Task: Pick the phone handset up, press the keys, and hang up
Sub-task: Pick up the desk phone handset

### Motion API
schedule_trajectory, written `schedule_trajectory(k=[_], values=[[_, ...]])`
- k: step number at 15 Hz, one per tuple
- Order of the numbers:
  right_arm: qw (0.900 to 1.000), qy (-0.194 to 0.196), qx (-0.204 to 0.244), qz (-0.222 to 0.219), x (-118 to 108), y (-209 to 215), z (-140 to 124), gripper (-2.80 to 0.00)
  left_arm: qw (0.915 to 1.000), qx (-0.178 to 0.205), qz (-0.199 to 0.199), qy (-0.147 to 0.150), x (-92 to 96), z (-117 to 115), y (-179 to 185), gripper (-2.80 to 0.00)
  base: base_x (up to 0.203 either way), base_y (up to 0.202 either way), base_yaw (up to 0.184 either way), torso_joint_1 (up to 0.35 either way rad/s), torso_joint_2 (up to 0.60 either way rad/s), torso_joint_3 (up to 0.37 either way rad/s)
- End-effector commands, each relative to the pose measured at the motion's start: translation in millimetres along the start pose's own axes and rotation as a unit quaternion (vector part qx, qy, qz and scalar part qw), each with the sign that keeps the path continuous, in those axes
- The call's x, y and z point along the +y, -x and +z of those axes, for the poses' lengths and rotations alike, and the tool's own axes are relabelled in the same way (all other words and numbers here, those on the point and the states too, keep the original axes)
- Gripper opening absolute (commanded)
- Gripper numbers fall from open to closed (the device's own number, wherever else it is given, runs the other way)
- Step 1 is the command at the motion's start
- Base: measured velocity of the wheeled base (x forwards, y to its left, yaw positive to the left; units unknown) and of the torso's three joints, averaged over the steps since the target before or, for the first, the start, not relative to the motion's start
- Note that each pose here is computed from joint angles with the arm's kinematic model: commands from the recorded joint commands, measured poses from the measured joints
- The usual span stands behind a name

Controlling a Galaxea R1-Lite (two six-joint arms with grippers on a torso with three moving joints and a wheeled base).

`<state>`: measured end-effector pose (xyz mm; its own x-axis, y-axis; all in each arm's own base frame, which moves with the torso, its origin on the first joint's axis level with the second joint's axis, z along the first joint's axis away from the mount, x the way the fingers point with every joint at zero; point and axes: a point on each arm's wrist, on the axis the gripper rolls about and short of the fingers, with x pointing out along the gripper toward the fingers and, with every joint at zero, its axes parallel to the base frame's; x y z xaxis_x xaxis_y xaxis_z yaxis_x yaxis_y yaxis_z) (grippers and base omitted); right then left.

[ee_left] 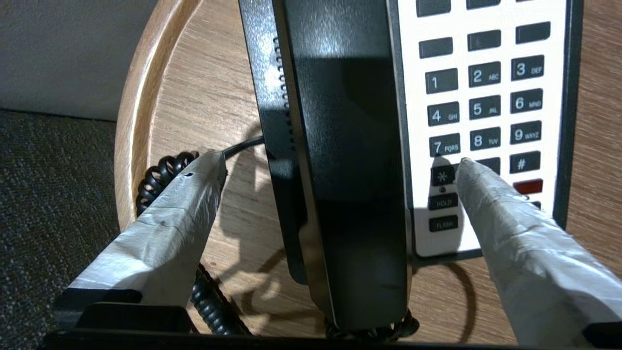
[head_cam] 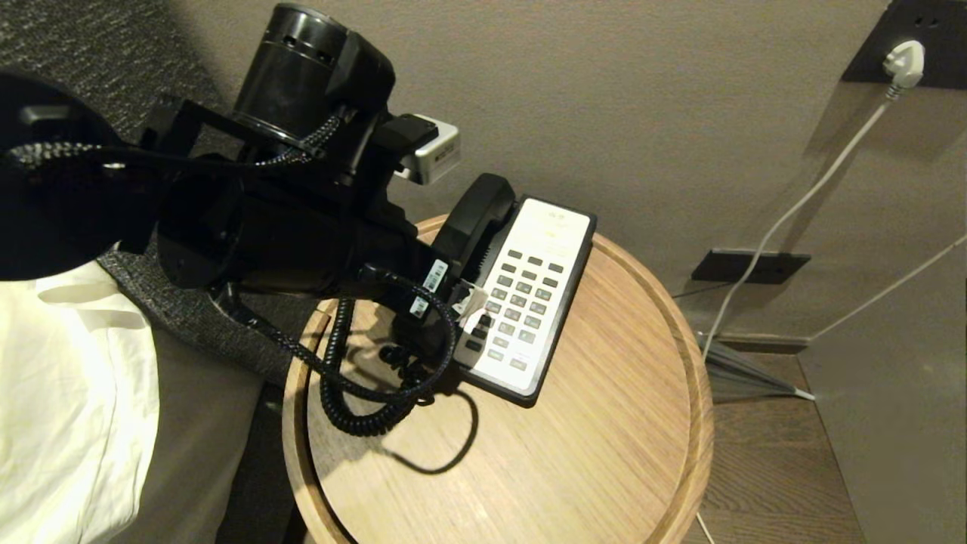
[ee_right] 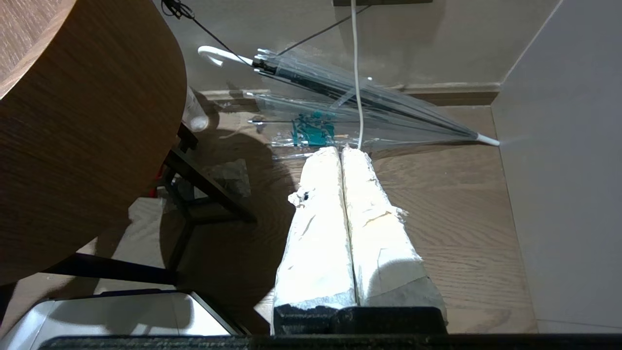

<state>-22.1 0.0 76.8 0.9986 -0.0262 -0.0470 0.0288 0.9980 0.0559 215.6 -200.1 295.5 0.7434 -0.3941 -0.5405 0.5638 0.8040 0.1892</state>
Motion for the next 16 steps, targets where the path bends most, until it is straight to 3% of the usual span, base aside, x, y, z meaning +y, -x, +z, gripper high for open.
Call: schedule_trajectory(k=[1, 2, 3, 16], values=[[1.000, 0.000, 0.000, 0.000, 0.0, 0.0, -0.2, -2.80, 1.0000, 0.002, 0.003, -0.004, 1.4, -0.2, -2.1, 0.00, 0.000, 0.000, 0.000, 0.000, 0.00, 0.000], [1.000, 0.000, 0.000, 0.000, 0.0, 0.1, 0.1, -2.80, 1.0000, 0.001, 0.004, -0.003, 1.8, 0.1, -2.8, 0.00, 0.000, 0.000, 0.000, 0.000, 0.00, 0.000], [1.000, 0.000, 0.000, 0.000, 0.0, 0.0, 0.1, -2.80, 1.0000, 0.002, 0.004, -0.004, 1.7, -0.2, -3.0, -2.80, 0.000, 0.000, 0.000, 0.000, 0.00, 0.000], [1.000, 0.000, 0.000, 0.000, 0.0, 0.0, 0.0, -2.80, 1.0000, -0.006, 0.004, 0.002, 3.2, 0.4, 3.0, -2.80, 0.000, 0.000, 0.000, 0.000, 0.00, 0.000]])
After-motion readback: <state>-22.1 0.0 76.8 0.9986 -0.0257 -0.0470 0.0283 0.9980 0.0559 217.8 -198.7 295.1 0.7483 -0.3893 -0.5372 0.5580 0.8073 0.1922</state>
